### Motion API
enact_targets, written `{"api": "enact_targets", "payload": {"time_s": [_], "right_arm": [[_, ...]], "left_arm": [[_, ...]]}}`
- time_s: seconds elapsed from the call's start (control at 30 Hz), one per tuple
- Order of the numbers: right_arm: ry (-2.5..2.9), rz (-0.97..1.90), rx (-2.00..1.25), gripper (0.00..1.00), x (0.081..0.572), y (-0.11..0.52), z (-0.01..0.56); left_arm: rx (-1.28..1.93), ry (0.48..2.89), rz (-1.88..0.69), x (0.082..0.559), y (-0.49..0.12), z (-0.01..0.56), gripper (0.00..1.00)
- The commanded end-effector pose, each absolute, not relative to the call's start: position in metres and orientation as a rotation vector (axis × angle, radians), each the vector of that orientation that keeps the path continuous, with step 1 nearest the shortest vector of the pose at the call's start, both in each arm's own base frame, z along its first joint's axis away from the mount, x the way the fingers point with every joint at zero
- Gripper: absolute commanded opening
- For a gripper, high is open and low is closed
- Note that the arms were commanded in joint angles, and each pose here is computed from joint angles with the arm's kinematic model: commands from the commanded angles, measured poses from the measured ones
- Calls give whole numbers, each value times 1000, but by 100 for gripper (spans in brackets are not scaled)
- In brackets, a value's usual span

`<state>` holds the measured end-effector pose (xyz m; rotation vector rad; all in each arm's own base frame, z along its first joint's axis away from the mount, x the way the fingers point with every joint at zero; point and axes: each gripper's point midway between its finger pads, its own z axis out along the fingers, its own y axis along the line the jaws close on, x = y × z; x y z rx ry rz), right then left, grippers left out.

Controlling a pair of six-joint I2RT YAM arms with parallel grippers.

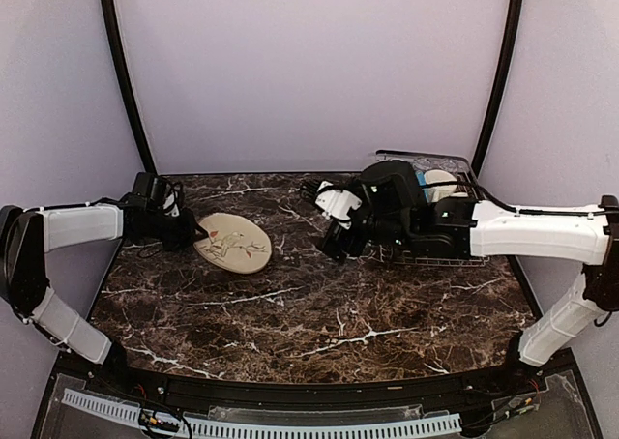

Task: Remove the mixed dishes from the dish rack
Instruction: Place the plate at the corner of the board.

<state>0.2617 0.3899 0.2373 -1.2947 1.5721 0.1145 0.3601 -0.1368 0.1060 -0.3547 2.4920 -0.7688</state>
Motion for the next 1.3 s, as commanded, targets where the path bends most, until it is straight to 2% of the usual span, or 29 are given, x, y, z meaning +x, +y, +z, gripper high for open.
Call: {"api": "enact_targets", "payload": {"time_s": [0.0,0.2,0.5,0.7,0.87,1.0,1.13,1.27], "right_arm": [[1707,316,-1077,99,269,358,277],[1755,461,-874,99,282,312,313],[1877,323,-672,99,306,252,315],[1966,279,-490,99,315,212,298],[2038,300,-271,99,332,167,297],[2116,471,-130,99,345,144,287],[2263,603,27,99,361,134,259],[2331,711,12,99,365,144,243]], "left_arm": [[-374,2246,-897,401,-112,174,1],[-636,2058,-943,439,-53,183,1],[-864,1876,-827,485,18,152,1],[-897,1888,-753,516,47,129,1],[-917,1910,-747,524,59,114,1],[-890,1965,-719,527,61,105,1],[-888,2038,-754,530,54,88,6],[-914,2042,-784,536,53,78,11]]}}
